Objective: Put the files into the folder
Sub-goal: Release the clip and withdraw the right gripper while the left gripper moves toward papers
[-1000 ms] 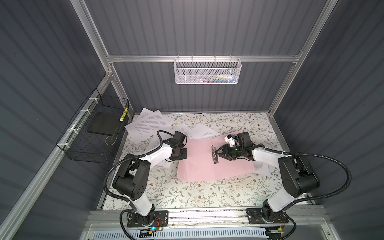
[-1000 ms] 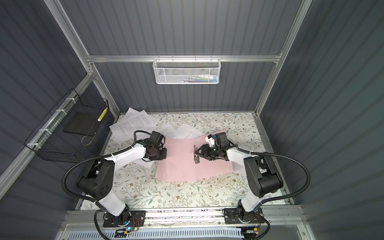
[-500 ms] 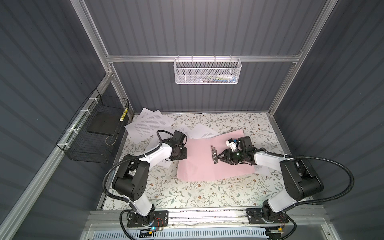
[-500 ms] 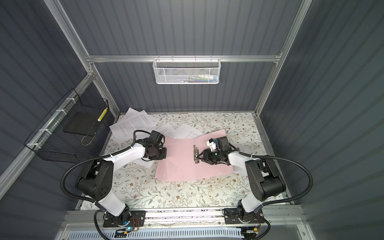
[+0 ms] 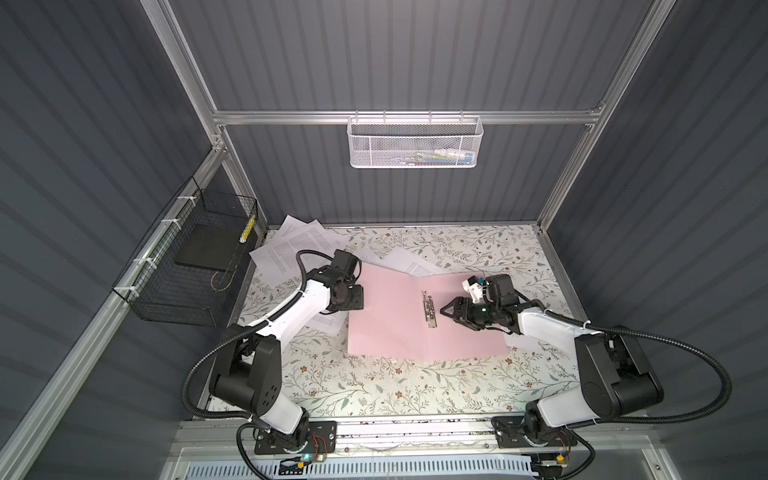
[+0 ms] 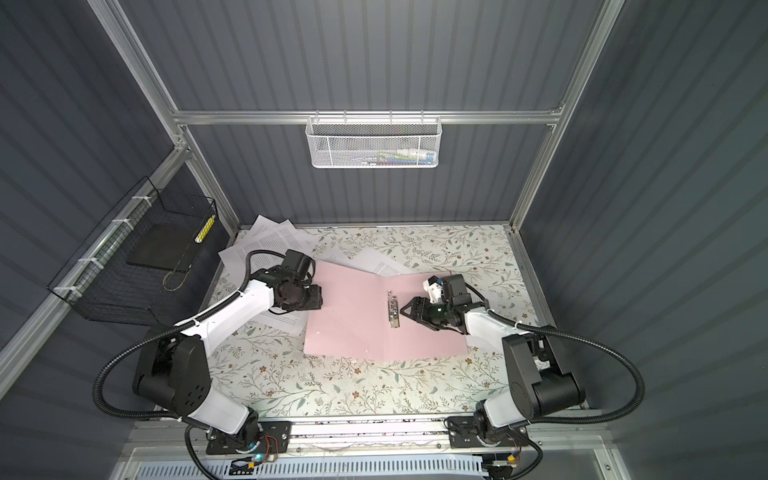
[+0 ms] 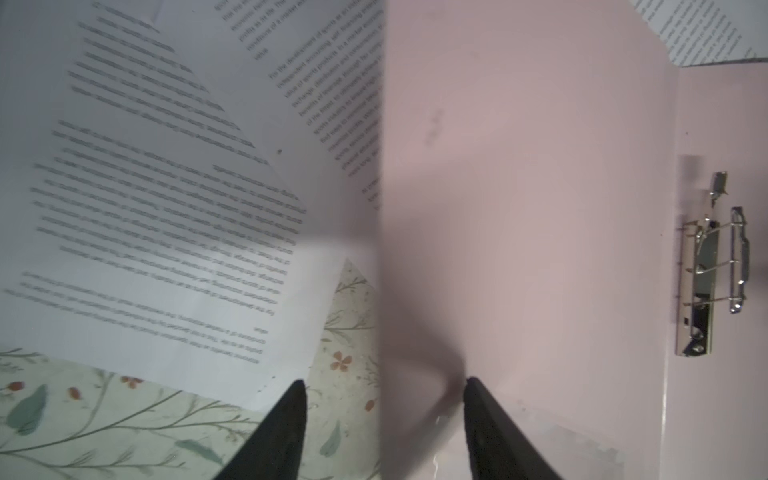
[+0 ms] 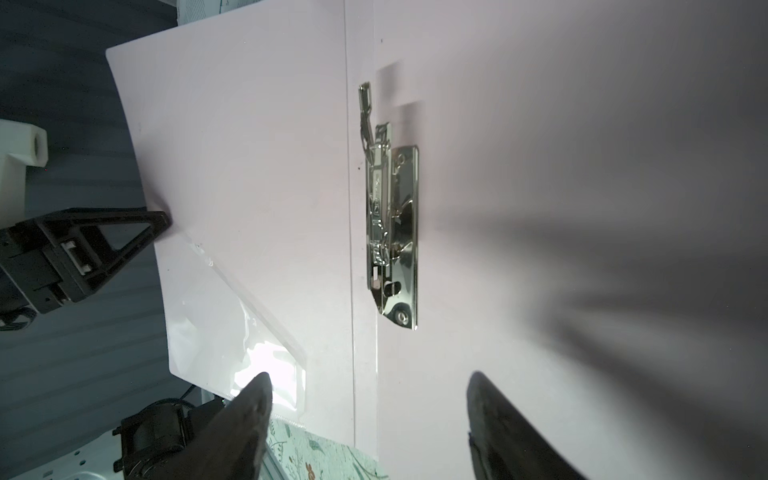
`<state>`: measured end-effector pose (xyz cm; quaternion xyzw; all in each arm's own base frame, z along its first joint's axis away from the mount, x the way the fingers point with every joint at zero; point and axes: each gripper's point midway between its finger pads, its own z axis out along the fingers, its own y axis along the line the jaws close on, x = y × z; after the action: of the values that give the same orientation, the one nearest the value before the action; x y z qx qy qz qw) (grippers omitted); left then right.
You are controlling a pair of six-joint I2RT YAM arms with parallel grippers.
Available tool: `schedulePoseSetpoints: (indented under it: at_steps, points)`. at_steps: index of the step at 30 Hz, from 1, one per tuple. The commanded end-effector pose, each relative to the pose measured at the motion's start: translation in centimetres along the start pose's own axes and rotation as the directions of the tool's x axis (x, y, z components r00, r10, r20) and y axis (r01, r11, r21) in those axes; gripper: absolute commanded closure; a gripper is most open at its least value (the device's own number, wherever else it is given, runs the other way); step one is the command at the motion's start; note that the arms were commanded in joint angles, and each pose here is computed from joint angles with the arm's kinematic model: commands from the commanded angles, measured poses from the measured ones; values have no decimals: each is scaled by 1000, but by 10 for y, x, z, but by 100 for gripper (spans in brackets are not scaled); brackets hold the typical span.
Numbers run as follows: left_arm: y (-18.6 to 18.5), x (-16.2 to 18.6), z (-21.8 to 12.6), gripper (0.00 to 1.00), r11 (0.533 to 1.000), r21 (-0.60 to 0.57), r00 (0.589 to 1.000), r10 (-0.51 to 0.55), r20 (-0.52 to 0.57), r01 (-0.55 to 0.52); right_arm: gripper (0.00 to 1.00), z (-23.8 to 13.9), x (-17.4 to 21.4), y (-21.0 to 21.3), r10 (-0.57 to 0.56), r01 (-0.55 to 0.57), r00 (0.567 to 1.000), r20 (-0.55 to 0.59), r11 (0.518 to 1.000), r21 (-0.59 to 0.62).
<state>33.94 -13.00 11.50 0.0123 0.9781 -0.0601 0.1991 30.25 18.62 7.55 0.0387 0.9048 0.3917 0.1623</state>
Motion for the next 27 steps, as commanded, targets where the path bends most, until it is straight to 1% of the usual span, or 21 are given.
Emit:
schedulePoseSetpoints:
  at_steps: [1,4,5,6,7,9,11,13,16,18,20,21,22,23,25,27]
  points:
    - [13,-21,-39,27,1000,-8,997,-26,68,26,26,-3,6,-11,-10,11,1000,-11,998,59]
    - [0,-41,-70,25,999,54,992,-1,125,-5,25,-9,4,-19,-13,12,1000,11,994,110]
    - [-11,-44,-80,25,995,98,991,7,130,-20,23,-13,0,-24,-4,0,999,34,992,123]
    - [-23,-46,-90,25,992,117,990,32,138,-49,21,-19,-5,-29,16,-24,998,63,992,125]
    - [-41,-52,-104,24,988,118,982,76,175,-97,19,-23,-7,-33,34,-44,996,81,991,123]
    - [-88,-46,-122,22,969,118,961,190,202,-217,18,-37,-18,-43,60,-77,990,131,988,131]
    - [-137,-33,-126,20,937,194,946,250,204,-290,12,-50,-27,-53,70,-99,982,176,982,163]
    - [-176,-19,-116,20,908,260,939,285,191,-329,8,-62,-36,-63,87,-131,971,223,974,187]
    - [-227,5,-82,19,869,310,923,359,139,-385,1,-82,-48,-82,150,-216,943,298,955,203]
    - [-263,21,-58,19,836,356,907,405,113,-418,1,-100,-56,-96,184,-273,913,365,939,209]
    - [-293,31,-33,18,809,404,898,430,90,-427,1,-115,-63,-108,212,-324,882,421,921,216]
    - [-307,35,-18,19,801,428,897,437,62,-419,1,-123,-66,-114,223,-350,865,449,910,222]
    - [-320,38,-11,19,788,449,893,448,50,-421,1,-128,-69,-118,230,-365,854,468,904,223]
    - [-333,38,0,19,780,456,887,458,52,-429,1,-137,-72,-124,243,-395,833,497,891,226]
    - [-350,36,22,19,777,467,889,456,45,-422,1,-150,-77,-135,244,-431,802,545,868,247]
    - [-365,35,42,19,771,482,887,461,28,-416,1,-160,-83,-146,264,-468,774,575,850,240]
